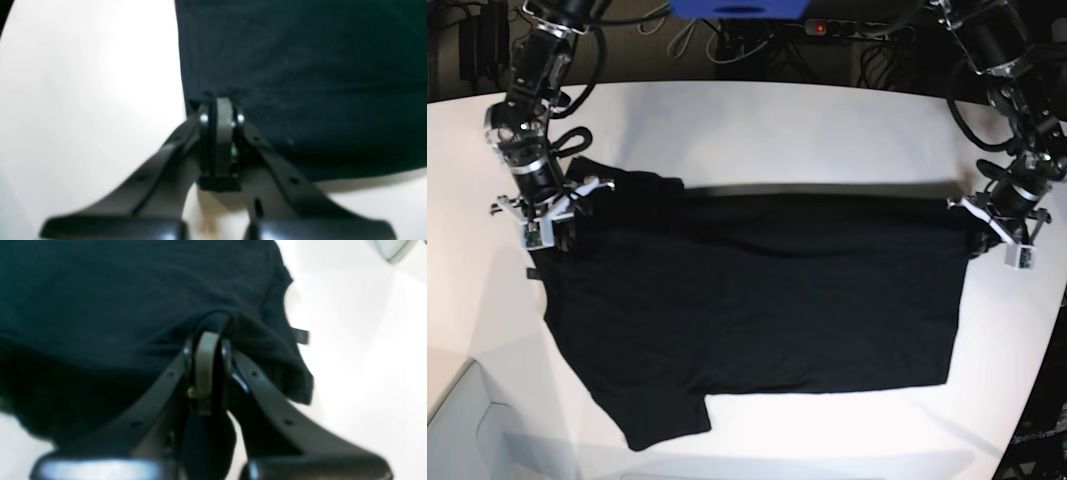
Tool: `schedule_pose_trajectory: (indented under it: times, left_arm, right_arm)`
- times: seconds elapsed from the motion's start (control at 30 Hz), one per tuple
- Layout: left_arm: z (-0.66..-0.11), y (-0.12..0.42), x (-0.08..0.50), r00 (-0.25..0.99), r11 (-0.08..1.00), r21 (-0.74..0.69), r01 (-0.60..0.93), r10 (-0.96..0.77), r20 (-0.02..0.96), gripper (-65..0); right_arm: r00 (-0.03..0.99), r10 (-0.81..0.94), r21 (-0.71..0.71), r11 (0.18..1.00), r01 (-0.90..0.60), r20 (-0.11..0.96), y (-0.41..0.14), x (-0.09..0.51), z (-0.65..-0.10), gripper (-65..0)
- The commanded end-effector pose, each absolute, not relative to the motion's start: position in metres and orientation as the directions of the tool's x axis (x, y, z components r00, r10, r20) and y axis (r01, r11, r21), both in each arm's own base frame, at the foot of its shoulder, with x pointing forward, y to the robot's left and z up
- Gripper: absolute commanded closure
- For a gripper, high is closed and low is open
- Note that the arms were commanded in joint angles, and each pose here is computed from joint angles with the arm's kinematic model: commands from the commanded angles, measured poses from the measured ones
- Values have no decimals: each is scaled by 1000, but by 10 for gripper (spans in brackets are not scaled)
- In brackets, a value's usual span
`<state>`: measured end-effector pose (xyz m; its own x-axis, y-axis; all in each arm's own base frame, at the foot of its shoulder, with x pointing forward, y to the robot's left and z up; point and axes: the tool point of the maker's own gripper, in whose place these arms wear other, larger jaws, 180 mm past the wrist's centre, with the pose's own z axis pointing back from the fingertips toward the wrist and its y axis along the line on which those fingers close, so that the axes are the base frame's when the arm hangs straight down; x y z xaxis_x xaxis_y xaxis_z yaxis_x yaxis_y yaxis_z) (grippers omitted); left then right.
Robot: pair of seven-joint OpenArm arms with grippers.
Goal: Layout the t-shirt on the table in an organized manner, then fold the t-shirt properly
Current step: 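Lift the shirt corners with both grippers and pull them apart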
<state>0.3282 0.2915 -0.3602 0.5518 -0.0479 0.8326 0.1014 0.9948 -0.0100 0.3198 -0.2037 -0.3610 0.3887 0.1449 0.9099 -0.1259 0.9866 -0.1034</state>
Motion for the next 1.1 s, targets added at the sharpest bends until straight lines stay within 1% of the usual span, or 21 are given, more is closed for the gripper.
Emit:
schedule_pose_trajectory:
  times: [0.0, 0.37, 0.73, 0.87, 1.03, 1.07]
  left_arm:
    - [-340, 297, 341, 495, 995, 7, 98, -55, 867, -1]
    - [-336, 297, 345, 485, 995, 9, 97, -55, 873, -1]
    - [-355, 299, 348, 524, 996, -42, 81, -7, 852, 0]
    - [-352, 299, 356, 515, 996, -53, 78, 5, 857, 0]
    - [-359, 298, 364, 528, 994, -88, 72, 38, 849, -1]
    - [-362, 299, 364, 533, 993, -97, 68, 46, 845, -10]
  right_arm:
    - [339, 138, -103, 987, -120, 930, -206, 330, -348, 0]
    - [306, 110, -77, 990, -118, 946, -212, 372, -339, 0]
    - [351, 64, -22, 992, -124, 934, -215, 392, -359, 0]
    - [376, 46, 2, 992, -126, 926, -213, 391, -370, 0]
    - [378, 25, 26, 991, -129, 925, -209, 402, -371, 0]
    - [378, 23, 28, 991, -129, 926, -209, 403, -371, 0]
